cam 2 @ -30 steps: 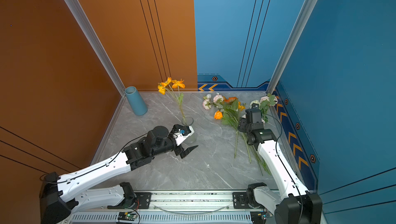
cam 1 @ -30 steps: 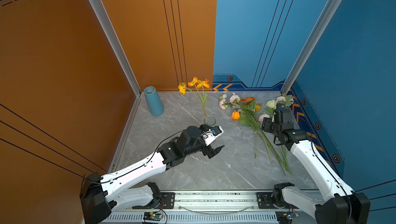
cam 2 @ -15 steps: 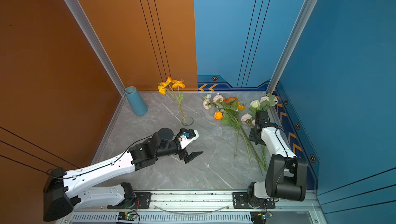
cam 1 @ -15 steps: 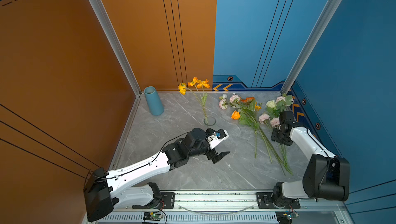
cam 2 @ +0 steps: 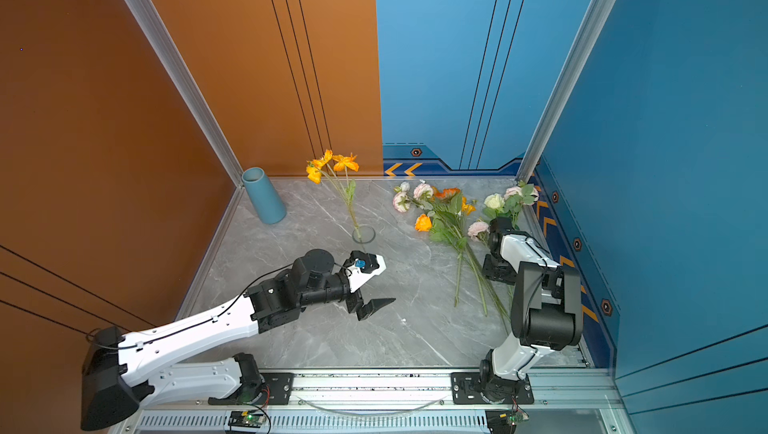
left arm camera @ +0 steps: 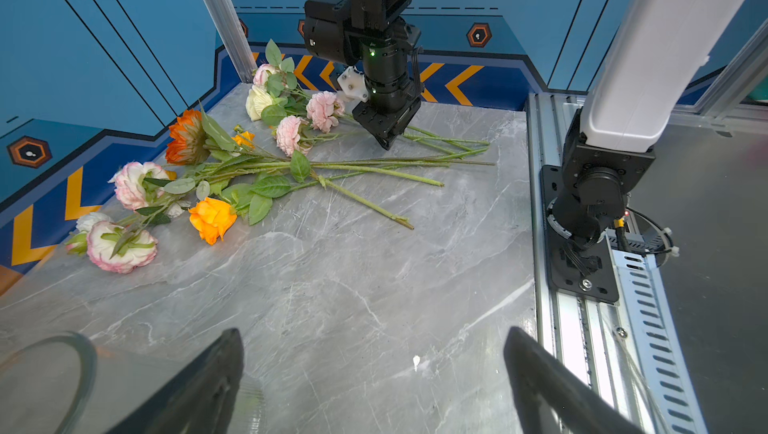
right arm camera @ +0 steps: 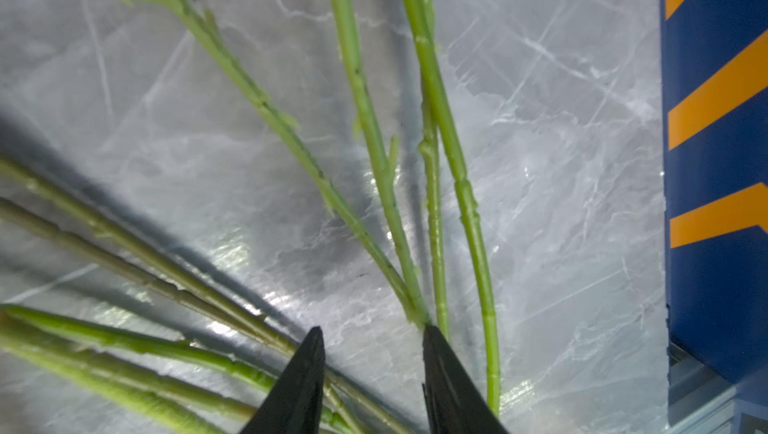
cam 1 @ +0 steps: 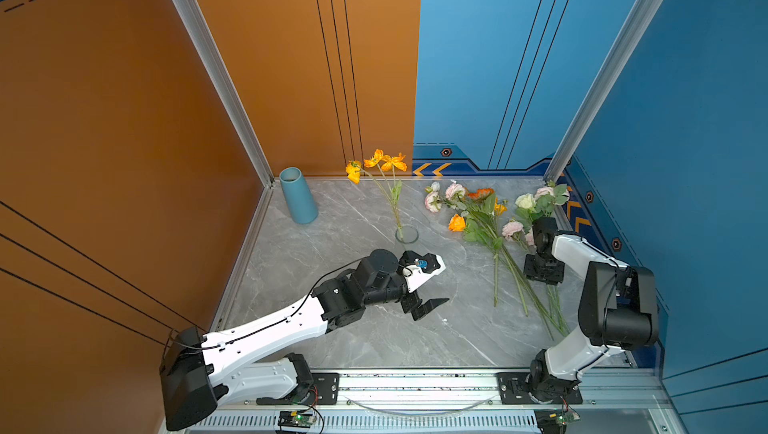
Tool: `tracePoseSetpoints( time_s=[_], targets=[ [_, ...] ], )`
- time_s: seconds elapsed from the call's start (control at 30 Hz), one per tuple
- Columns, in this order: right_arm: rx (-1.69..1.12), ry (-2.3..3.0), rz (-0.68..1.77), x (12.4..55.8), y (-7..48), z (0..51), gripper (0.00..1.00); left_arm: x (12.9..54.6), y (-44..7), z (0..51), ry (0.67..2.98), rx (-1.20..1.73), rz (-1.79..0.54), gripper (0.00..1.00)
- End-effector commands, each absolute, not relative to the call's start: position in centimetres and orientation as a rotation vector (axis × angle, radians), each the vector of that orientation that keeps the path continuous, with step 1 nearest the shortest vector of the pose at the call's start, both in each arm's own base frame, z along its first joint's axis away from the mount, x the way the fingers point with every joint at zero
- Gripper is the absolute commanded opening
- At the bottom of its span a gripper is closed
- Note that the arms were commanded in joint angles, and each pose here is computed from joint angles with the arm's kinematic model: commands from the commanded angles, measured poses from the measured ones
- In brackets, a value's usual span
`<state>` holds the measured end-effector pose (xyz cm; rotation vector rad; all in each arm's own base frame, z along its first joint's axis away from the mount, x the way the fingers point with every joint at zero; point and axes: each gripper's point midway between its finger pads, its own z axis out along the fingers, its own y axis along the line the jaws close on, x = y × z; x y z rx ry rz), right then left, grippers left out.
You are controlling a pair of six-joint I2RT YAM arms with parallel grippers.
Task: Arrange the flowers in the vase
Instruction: 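Close the right gripper on the pink rose stems lying on the table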
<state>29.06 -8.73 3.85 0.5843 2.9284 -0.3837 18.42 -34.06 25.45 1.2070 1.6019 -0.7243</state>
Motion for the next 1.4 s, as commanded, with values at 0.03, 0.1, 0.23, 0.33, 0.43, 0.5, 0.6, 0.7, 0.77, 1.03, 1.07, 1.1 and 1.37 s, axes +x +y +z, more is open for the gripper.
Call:
tracePoseSetpoints(
  time_s=[0.03,0.1,0.23,0.33,0.43,0.5,0.6,0.7,0.77,1.03,1.07,1.1,1.37],
  targets=[
    [0.582,2.896,-0.465,28.8,-9.7,5.8,0.40,18.6,-33.8,25.6,1.583,1.210,-0.700,0.98],
    [0.583,2.884,-0.497,28.7,-10.1,6.3,0.41,18.5,-33.8,25.6,1.582,1.211,-0.701,0.98],
    [0.609,2.907,-0.490,28.5,-10.8,5.8,0.38,18.4,-33.8,25.7,1.580,1.214,-0.707,0.98],
    [0.590,2.946,-0.475,28.8,-10.6,5.1,0.36,18.4,-33.8,25.8,1.578,1.216,-0.706,0.98],
    [0.563,2.979,-0.510,28.7,-10.7,4.6,0.35,18.6,-33.7,25.6,1.581,1.217,-0.689,0.98],
    [0.556,2.998,-0.499,28.7,-10.4,4.1,0.34,18.7,-33.6,25.6,1.584,1.216,-0.683,0.98],
    [0.535,3.011,-0.507,28.7,-10.2,3.9,0.32,18.8,-33.5,25.7,1.584,1.212,-0.685,0.98],
    [0.528,3.023,-0.534,28.6,-10.4,3.5,0.31,18.8,-33.4,25.8,1.580,1.209,-0.683,0.98],
    [0.524,3.027,-0.542,28.7,-10.4,3.4,0.31,18.9,-33.3,25.9,1.581,1.207,-0.684,0.98],
    [0.451,3.056,-0.606,29.1,-10.0,2.7,0.22,19.1,-33.1,26.0,1.580,1.200,-0.673,0.98],
    [0.443,3.060,-0.606,29.2,-9.9,2.6,0.21,19.1,-33.1,26.0,1.580,1.201,-0.671,0.98],
    [0.431,3.063,-0.606,29.2,-9.8,2.6,0.19,19.1,-33.0,26.0,1.579,1.201,-0.671,0.98],
    [0.258,3.052,-0.607,30.5,-7.5,3.1,0.04,19.3,-32.7,26.3,1.571,1.199,-0.651,0.98]
  ],
)
